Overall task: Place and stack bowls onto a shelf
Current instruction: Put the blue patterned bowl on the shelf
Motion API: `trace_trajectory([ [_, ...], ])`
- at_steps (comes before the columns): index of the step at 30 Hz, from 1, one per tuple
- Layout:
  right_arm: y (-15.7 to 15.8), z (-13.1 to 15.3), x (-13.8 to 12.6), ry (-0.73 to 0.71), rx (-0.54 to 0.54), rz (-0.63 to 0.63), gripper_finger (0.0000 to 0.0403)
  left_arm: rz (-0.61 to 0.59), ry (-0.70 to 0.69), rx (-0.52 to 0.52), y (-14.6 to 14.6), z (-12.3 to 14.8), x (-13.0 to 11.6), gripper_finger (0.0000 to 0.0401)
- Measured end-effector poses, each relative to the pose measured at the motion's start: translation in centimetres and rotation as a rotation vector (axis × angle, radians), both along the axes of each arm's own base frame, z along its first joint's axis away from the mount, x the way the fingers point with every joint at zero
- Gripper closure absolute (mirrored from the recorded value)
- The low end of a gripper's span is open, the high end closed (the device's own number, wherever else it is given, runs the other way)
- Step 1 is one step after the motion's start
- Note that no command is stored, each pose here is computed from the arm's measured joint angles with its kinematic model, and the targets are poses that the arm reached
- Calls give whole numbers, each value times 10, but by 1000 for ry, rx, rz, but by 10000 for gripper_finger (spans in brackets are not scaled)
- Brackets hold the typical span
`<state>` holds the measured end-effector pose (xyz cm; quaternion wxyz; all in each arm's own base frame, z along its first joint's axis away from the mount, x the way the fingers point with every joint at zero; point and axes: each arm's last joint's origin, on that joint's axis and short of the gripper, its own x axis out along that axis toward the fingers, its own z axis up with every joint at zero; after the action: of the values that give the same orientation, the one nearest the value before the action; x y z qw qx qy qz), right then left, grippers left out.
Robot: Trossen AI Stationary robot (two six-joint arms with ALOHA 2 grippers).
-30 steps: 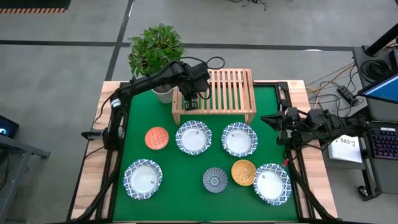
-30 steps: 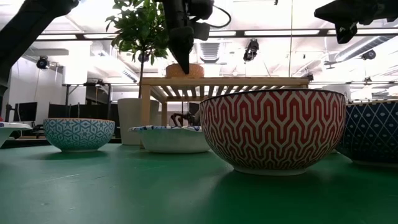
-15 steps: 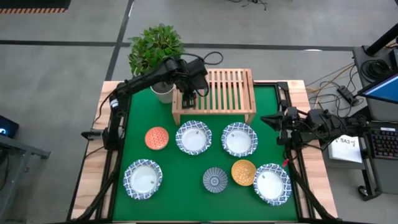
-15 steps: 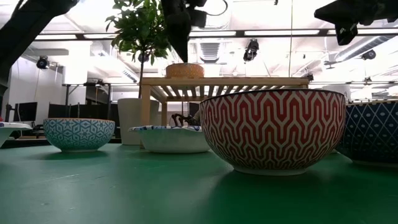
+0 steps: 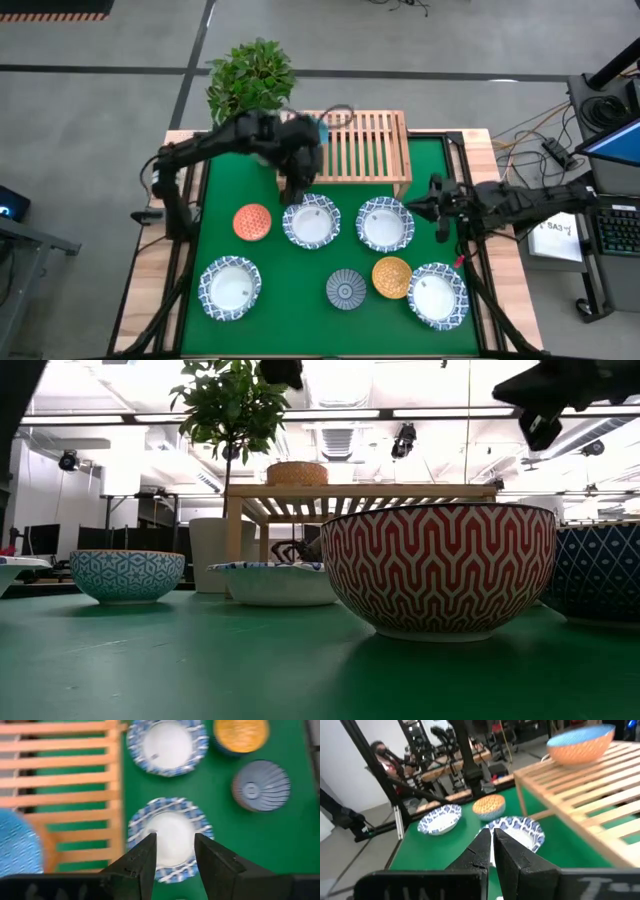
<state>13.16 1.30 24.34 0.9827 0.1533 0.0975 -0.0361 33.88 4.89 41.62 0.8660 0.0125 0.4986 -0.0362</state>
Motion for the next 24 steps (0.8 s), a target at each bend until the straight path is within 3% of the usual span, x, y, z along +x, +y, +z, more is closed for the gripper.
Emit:
trace_trajectory([
  [8, 8, -6, 28, 133, 44, 14, 390, -124, -204, -14, -76, -22, -24, 287],
  [15, 13, 3, 46, 270, 119, 23, 390, -89, -474, 45, -125, -70, -60, 288],
  [19, 16, 10, 58, 392, 144, 18, 390, -71, -612, 54, -138, -92, -83, 288],
  [24, 19, 26, 76, 496, 153, -2, 390, 24, -672, 140, -134, -108, -109, 288],
])
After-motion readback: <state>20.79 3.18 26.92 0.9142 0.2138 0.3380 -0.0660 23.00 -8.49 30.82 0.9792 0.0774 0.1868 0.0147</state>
